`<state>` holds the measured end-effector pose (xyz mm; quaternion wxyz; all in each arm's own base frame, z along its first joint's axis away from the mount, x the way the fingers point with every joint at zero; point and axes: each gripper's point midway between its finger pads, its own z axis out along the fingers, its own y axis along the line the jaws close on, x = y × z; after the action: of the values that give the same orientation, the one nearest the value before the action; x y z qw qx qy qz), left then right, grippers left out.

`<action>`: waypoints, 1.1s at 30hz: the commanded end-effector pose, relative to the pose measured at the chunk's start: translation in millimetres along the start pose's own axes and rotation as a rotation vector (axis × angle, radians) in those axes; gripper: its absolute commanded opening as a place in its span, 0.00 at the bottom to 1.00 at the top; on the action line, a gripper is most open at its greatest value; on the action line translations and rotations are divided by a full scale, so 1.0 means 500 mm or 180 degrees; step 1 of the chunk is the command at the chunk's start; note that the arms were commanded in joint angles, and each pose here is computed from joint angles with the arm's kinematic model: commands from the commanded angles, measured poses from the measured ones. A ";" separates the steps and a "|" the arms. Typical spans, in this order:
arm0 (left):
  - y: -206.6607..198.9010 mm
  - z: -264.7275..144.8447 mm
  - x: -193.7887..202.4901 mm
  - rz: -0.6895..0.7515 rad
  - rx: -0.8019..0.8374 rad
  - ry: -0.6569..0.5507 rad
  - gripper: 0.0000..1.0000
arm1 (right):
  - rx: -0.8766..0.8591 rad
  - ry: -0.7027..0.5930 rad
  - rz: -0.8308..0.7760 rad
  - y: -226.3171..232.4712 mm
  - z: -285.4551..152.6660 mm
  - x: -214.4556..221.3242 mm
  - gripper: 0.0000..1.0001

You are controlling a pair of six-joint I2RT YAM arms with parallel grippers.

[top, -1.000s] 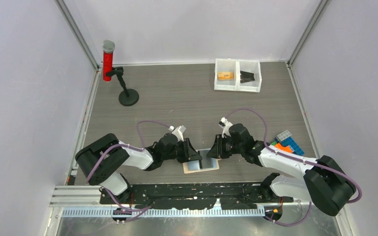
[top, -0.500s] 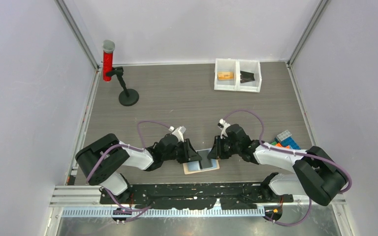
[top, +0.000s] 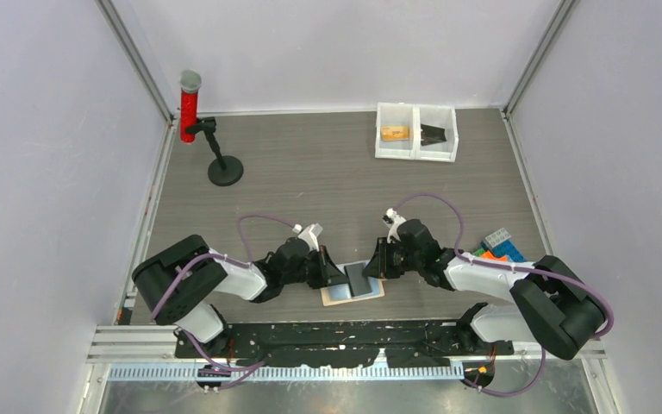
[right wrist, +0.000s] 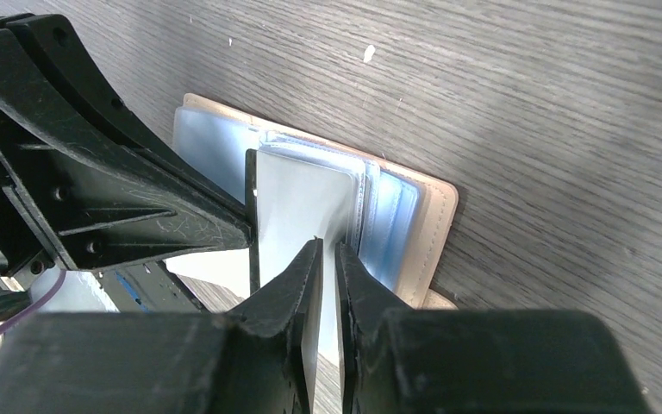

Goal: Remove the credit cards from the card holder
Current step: Remove the credit card from the card holder.

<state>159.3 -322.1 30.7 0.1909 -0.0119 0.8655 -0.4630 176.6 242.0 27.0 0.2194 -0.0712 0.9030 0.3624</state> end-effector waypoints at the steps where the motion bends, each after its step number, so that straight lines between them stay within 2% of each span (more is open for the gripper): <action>1: -0.080 -0.008 -0.028 0.0063 0.0497 -0.0167 0.00 | 0.0254 0.0139 0.0048 -0.047 0.005 0.042 0.18; 8: -0.042 -0.016 -0.027 0.0021 0.0243 -0.0195 0.00 | 0.0430 0.0089 0.0134 -0.070 0.001 0.041 0.17; 16: -0.009 -0.042 -0.030 0.0096 -0.0053 -0.0245 0.00 | 0.0387 0.0056 0.0125 -0.064 -0.002 0.027 0.17; 24: -0.005 -0.061 -0.035 0.0169 -0.0162 -0.0287 0.00 | 0.0346 0.0127 0.0022 -0.055 -0.002 0.018 0.18; 33: -0.026 -0.057 -0.039 0.0255 -0.0108 -0.0219 0.00 | 0.0256 0.0142 -0.0174 0.001 -0.016 -0.043 0.22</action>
<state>157.0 -294.8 45.0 0.2189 -0.0145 0.8769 -0.4277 186.0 236.0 29.6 0.2078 -0.0781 0.9179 0.3288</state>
